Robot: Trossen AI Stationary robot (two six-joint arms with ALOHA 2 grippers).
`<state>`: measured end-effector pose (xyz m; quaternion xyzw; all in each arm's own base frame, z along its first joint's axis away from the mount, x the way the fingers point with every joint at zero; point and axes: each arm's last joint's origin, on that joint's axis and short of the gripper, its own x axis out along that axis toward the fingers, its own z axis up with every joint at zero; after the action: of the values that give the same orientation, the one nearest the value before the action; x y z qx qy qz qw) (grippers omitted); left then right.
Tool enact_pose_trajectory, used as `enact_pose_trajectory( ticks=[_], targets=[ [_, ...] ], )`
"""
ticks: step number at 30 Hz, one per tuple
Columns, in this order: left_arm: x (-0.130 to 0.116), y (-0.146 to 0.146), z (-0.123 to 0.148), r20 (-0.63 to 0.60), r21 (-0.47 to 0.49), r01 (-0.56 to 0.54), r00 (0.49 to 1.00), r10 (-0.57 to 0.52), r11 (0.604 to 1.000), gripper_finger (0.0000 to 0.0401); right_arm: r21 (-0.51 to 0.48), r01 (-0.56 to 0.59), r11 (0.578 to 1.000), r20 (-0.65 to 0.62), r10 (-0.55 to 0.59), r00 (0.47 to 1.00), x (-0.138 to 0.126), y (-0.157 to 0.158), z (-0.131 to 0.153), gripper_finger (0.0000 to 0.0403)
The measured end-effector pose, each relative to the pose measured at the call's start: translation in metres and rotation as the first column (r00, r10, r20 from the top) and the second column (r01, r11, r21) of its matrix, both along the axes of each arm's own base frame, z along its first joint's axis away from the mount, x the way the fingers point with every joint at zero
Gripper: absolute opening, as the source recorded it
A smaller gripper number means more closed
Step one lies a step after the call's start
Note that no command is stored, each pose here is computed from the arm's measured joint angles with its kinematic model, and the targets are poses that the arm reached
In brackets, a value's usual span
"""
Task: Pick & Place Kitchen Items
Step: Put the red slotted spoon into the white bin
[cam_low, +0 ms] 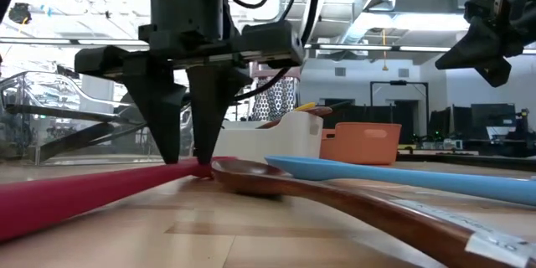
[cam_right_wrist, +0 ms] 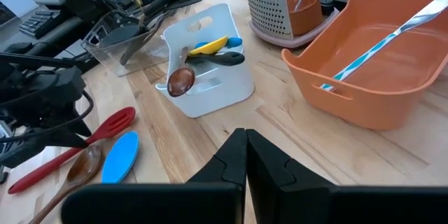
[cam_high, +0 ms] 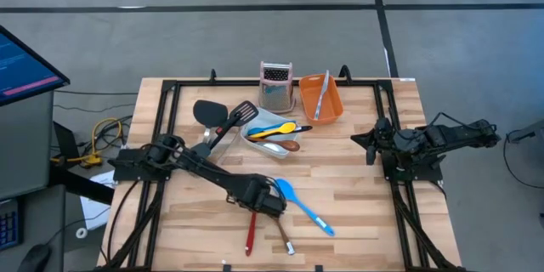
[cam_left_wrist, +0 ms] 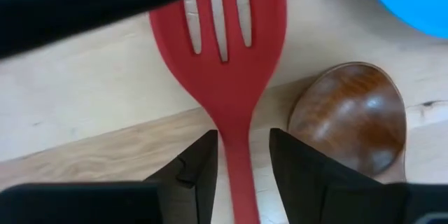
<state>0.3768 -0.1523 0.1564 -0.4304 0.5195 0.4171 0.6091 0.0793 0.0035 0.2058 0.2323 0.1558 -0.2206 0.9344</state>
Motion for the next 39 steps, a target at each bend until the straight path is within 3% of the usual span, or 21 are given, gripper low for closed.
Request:
enact_pose_trajectory(
  ticks=[22,35,39],
  targets=[
    [0.003,-0.002,-0.026,-0.047,0.053,0.032,0.998,-0.030,0.998,0.0114,-0.001,0.000,1.000,-0.003,0.000,1.000,0.000,0.000,0.000,0.0000],
    [0.002,-0.004,-0.027,-0.051,0.052,0.084,0.995,-0.081,0.995,0.0021,-0.001,0.000,1.000,-0.003,0.000,1.000,0.000,0.000,0.000,0.0000],
    [0.000,-0.010,-0.026,-0.050,0.051,0.101,0.994,-0.099,0.994,0.0019,-0.001,0.000,1.000,-0.002,0.000,1.000,0.000,0.000,0.000,0.0000]
  ],
)
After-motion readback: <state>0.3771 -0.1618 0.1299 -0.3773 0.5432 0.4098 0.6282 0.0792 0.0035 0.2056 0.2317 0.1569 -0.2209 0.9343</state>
